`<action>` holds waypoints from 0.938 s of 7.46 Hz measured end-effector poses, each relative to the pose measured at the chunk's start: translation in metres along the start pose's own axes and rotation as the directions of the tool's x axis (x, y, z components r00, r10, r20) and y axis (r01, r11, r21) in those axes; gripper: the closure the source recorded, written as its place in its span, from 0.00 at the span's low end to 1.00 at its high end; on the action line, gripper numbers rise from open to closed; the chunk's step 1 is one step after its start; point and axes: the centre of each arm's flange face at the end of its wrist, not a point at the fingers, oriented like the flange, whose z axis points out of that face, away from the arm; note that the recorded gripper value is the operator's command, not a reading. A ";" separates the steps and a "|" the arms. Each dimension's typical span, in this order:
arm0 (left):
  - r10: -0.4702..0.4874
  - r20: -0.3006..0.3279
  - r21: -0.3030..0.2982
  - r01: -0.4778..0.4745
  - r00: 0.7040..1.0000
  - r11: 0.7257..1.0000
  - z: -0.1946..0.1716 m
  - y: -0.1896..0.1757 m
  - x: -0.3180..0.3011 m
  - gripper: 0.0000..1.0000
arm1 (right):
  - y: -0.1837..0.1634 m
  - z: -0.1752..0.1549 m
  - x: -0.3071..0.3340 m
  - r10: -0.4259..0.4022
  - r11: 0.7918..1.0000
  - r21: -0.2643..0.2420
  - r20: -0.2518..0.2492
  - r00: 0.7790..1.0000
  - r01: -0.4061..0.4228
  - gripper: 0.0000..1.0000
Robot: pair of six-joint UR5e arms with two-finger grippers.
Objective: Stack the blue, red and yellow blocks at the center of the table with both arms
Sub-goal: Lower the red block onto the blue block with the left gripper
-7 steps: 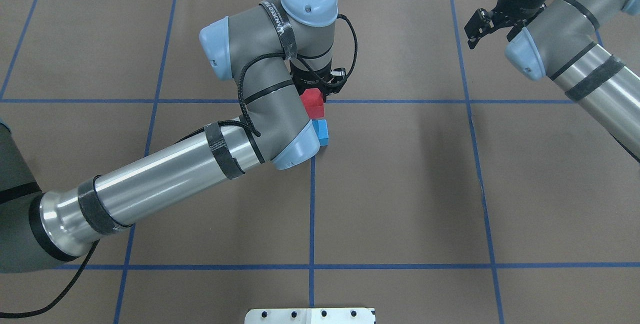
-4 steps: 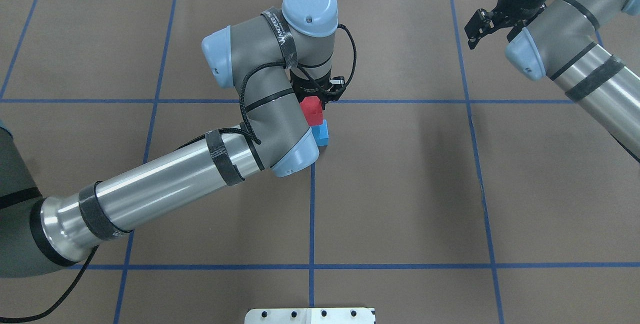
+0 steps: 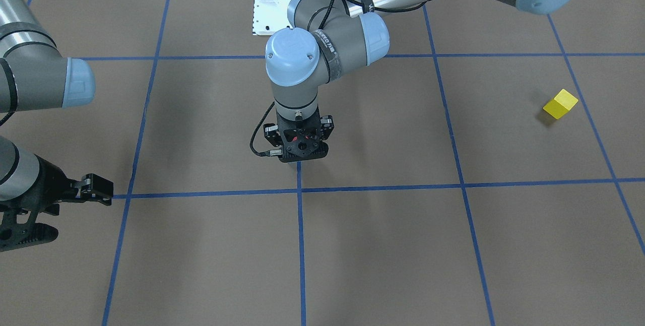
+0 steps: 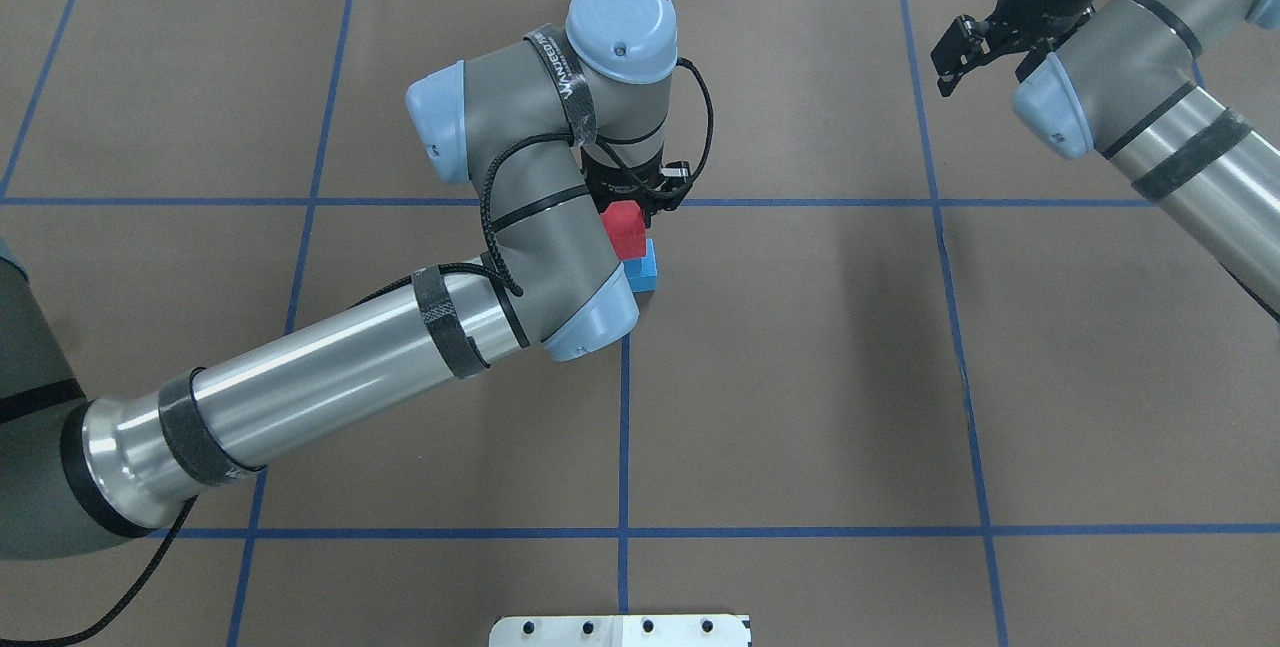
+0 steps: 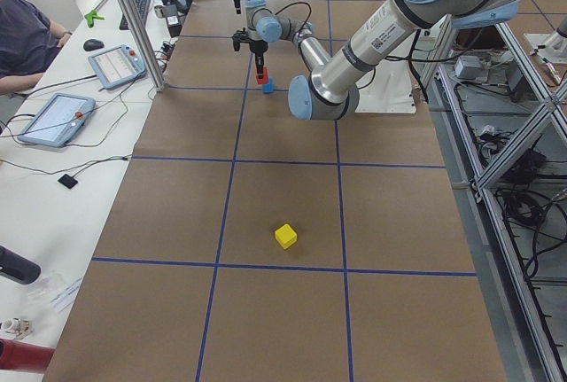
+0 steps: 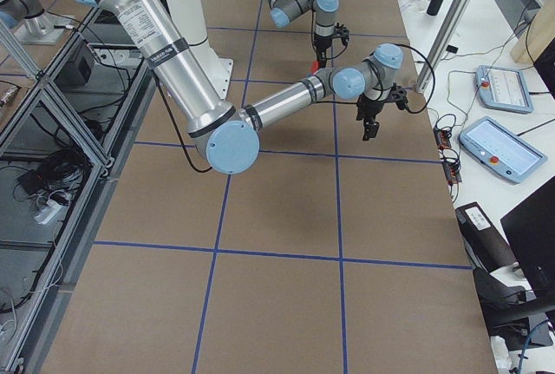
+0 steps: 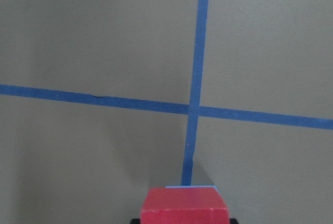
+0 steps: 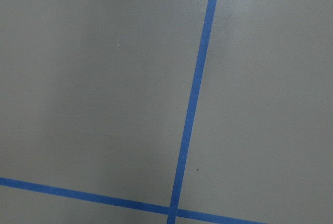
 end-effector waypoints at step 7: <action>0.004 -0.015 -0.027 -0.004 1.000 1.000 -0.002 0.005 0.003 1.00 | -0.001 -0.005 0.005 0.007 1.000 0.003 0.006 1.000 -0.007 0.00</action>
